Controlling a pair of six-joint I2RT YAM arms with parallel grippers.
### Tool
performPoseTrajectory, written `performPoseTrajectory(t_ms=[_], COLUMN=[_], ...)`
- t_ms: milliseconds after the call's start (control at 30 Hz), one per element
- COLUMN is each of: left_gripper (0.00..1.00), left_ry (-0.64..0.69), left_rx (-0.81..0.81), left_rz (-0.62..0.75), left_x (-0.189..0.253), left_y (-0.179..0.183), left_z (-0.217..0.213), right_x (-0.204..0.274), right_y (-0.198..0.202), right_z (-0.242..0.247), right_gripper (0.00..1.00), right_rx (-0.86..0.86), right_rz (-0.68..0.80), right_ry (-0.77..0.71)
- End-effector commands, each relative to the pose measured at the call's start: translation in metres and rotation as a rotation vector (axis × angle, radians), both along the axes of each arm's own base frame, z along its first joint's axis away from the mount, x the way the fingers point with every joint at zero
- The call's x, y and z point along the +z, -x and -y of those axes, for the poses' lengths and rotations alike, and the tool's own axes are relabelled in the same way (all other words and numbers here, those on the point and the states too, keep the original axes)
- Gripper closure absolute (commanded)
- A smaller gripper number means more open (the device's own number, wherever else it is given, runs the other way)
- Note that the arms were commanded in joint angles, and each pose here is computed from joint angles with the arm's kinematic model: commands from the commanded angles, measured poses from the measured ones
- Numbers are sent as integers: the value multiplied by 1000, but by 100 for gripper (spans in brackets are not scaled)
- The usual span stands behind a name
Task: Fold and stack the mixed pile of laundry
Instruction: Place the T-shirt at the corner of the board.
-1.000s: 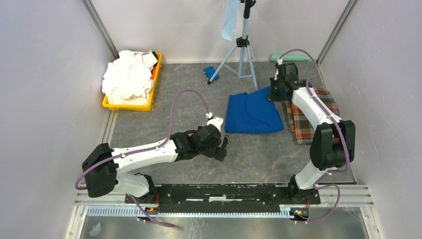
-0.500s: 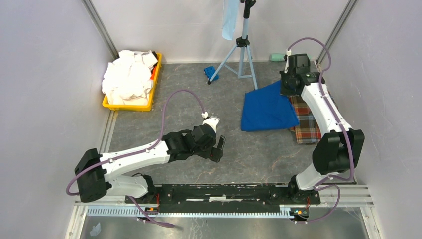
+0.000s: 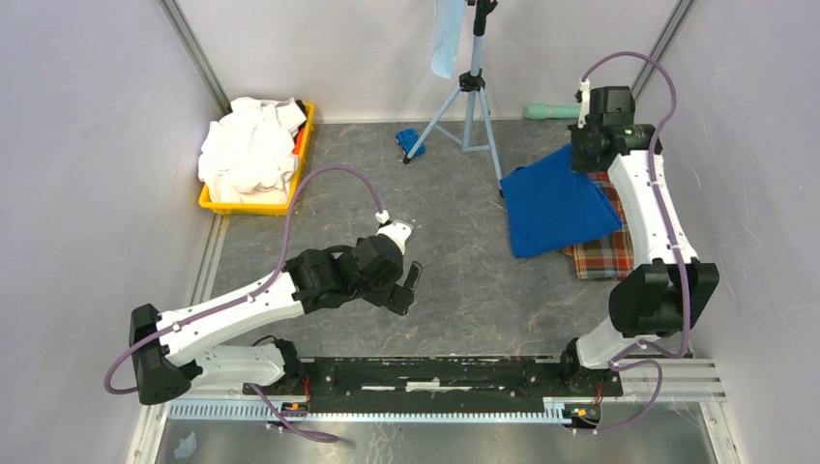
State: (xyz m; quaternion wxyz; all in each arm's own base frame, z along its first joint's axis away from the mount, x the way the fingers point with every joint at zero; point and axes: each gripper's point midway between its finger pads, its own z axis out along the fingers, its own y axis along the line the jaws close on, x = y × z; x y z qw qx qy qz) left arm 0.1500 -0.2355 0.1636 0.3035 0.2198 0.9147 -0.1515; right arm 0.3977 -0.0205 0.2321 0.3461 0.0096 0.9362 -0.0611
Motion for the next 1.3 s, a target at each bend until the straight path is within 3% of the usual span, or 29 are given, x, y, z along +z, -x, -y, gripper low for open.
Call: performPoseTrajectory(t_ms=[0,633,1267], left_gripper=[0,0,0], left_ry=[-67,-114,-136], left_rx=[-26,-16,1], left_rz=[49,34,-21], left_x=[9,-7,-31], left_y=[-2,-7,-10], left_z=[-16,-15,-10], right_x=[41,64,-17], right_y=[-2,17,0], right_z=[27,67,160], right_gripper=[100,100,100], right_rx=[-35,-91,-247], right_rz=[70,97,-132], right_ry=[75,190,505])
